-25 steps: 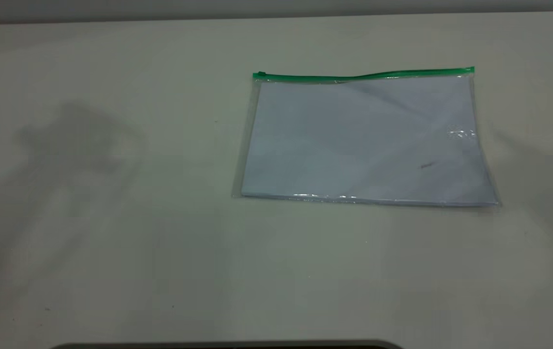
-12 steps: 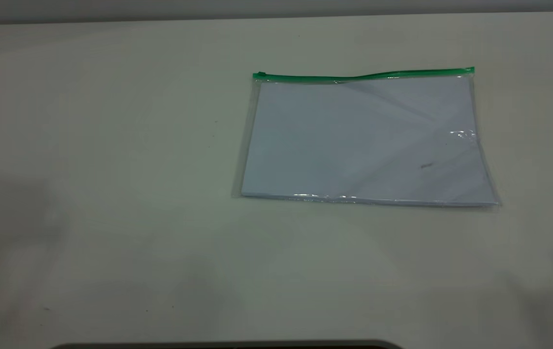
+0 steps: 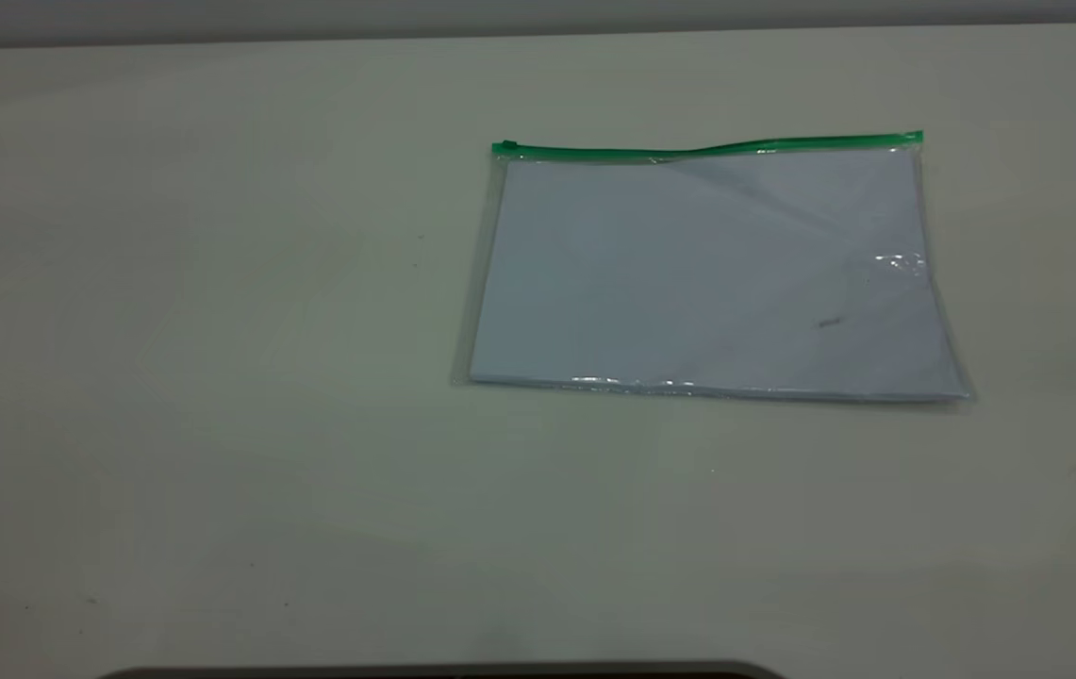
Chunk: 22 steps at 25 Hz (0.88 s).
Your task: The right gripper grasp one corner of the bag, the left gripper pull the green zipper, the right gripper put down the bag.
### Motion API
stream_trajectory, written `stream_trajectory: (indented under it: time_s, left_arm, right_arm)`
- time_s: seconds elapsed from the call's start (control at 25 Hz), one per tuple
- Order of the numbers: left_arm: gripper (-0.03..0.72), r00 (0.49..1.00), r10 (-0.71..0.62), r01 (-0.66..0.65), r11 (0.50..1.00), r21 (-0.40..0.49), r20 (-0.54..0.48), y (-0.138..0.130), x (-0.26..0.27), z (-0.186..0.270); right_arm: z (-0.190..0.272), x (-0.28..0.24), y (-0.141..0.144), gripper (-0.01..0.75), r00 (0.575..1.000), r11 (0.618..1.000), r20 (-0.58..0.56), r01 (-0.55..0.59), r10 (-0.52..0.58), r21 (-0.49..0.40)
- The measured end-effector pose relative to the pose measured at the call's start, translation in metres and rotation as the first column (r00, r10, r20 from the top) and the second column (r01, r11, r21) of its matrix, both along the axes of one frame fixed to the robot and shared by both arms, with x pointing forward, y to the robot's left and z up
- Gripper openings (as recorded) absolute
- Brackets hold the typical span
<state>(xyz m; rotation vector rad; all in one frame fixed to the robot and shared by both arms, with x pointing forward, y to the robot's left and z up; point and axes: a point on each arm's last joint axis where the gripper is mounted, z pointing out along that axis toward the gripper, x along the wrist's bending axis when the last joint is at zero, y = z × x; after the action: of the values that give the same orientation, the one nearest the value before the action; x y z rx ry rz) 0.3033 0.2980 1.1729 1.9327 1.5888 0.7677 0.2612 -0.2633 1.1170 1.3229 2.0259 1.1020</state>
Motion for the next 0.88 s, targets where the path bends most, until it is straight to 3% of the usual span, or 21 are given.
stream_trajectory:
  time_s: [0.32, 0.56, 0.88]
  left_arm:
    - [0.580, 0.996, -0.002, 0.005, 1.000, -0.025, 0.094, 0.011, -0.058, -0.048]
    - [0.580, 0.990, -0.027, 0.036, 0.997, -0.063, 0.135, 0.010, -0.078, -0.071]
    - [0.580, 0.994, -0.063, 0.071, 0.994, -0.086, 0.091, 0.006, -0.078, -0.095]
  right_arm:
    - [-0.049, -0.029, -0.011, 0.591, 0.993, 0.989, 0.057, 0.106, -0.101, -0.099]
    - [-0.070, -0.030, -0.017, 0.591, 0.985, 0.980, 0.077, 0.163, -0.155, -0.112]
    - [-0.075, -0.033, -0.018, 0.591, 0.981, 0.978, 0.105, 0.174, -0.162, -0.114]
